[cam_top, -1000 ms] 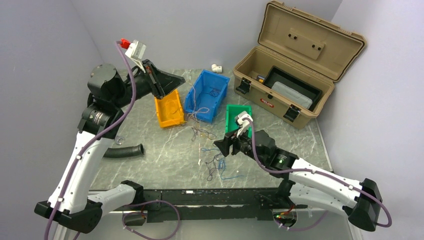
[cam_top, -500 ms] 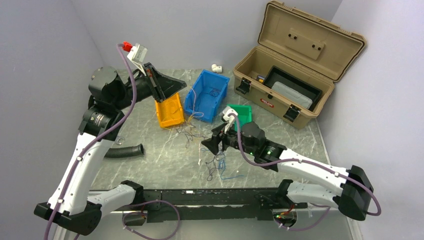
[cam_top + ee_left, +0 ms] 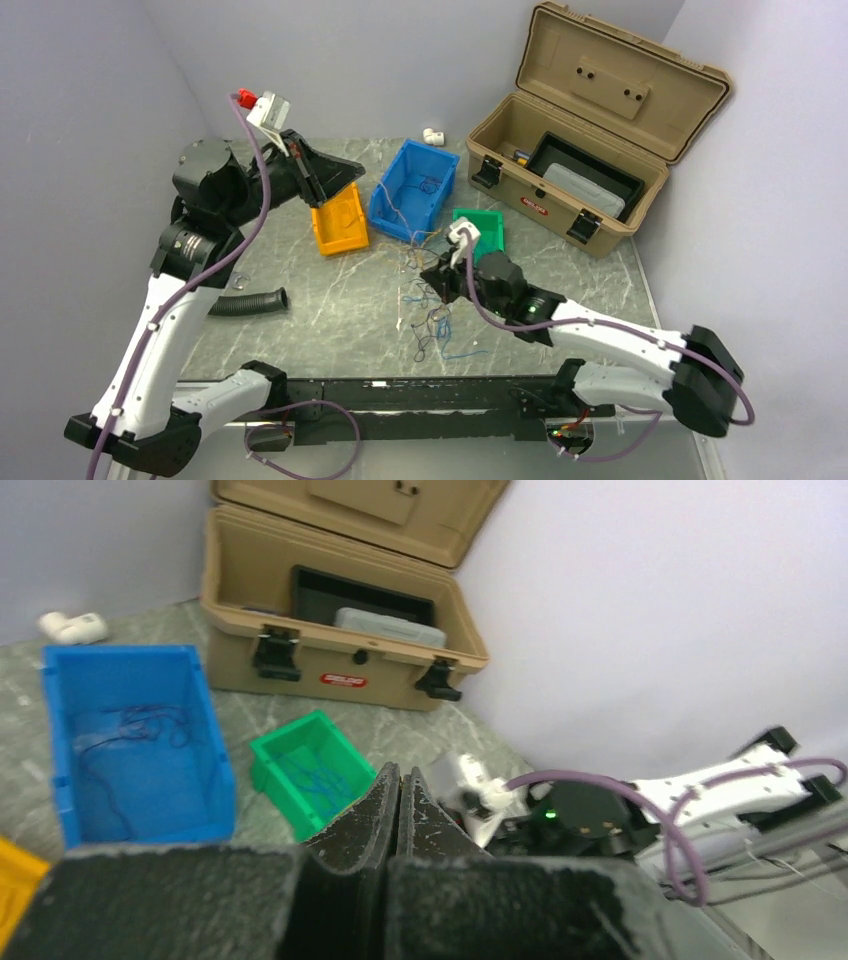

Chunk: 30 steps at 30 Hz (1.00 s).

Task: Untangle the cables

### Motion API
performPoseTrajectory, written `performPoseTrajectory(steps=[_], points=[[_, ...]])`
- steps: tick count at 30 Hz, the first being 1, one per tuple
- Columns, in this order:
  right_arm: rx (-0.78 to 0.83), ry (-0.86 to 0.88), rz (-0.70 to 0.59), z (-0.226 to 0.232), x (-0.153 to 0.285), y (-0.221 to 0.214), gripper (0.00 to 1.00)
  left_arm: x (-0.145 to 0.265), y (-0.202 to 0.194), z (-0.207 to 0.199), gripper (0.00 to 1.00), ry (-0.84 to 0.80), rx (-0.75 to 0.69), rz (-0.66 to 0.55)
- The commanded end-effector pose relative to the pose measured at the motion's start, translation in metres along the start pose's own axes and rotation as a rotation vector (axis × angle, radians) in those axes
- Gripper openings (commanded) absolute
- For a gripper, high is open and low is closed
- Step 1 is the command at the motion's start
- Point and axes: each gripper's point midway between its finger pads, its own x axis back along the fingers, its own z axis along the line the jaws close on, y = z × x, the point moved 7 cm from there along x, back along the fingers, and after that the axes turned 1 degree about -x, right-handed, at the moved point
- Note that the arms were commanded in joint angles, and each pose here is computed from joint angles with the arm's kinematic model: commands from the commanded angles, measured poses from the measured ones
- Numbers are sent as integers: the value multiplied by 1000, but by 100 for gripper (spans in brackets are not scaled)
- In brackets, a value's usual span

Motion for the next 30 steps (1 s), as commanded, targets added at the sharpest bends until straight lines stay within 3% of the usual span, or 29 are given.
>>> performPoseTrajectory(steps=[1, 8, 18, 23, 30], points=[[-102, -204, -89, -20, 33, 6, 0, 19, 7, 9, 0, 186, -86, -67], [-312, -702, 31, -64, 105, -28, 0, 64, -22, 69, 0, 750, -129, -38], [-469, -975, -155, -85, 168, -19, 0, 104, -65, 119, 0, 1146, -122, -8], [-445, -904, -236, -81, 172, 2, 0, 103, -70, 118, 0, 1104, -118, -11], [-390, -755, -209, -66, 165, 21, 0, 76, -76, 101, 0, 776, -151, 0]])
